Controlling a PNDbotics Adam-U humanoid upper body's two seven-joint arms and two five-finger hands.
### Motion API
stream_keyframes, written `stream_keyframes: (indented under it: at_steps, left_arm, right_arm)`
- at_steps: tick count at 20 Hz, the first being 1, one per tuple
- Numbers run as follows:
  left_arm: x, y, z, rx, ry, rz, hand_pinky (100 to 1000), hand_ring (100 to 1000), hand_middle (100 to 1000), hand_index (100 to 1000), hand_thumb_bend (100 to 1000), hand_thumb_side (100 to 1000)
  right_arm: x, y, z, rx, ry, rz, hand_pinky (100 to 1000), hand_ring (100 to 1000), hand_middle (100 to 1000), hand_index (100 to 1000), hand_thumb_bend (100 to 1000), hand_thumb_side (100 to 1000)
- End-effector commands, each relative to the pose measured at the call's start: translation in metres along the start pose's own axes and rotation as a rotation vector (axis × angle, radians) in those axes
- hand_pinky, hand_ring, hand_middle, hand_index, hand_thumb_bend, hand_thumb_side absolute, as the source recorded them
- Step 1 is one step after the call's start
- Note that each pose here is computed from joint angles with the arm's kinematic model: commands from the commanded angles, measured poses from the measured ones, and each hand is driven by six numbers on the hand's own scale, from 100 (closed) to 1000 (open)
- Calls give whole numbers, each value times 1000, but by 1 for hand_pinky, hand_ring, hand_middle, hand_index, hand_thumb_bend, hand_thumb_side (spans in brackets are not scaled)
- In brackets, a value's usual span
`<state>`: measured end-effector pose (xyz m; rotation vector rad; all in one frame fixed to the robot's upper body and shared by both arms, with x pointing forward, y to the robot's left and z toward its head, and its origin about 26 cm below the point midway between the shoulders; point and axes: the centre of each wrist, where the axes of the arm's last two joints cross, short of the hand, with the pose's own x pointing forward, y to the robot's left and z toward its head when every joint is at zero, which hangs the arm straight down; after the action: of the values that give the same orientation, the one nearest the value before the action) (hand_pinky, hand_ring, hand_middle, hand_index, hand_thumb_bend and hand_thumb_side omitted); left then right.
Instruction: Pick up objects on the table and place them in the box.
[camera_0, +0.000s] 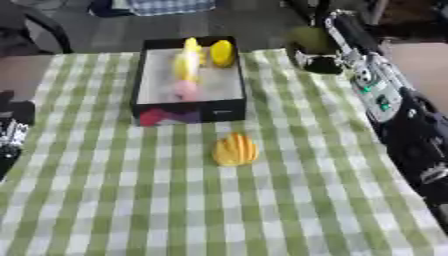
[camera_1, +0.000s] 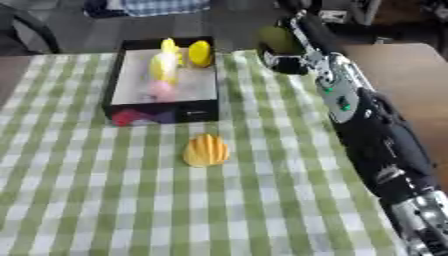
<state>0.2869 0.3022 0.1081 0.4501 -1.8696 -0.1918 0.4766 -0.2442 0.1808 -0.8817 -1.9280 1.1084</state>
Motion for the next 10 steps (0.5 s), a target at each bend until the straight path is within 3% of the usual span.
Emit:
stream_keyframes:
  at_steps: [1,8,10]
  left_arm:
    - [8,-1,-6,-7,-38,7,709,599,661,831,568,672]
    - [14,-5,-12,-10,-64,25,725,596,656,831,569,672]
    - [19,-8,-15,-18,-82,37,728,595,655,831,569,673]
  right_arm:
    - [10,-15,-16,-2,-37,10,782,452,366,467,100,183]
    - [19,-6,-28,63,-59,17,797,478,395,497,100,216]
    - [26,11,-31,119,-45,-4,803,490,409,511,100,227]
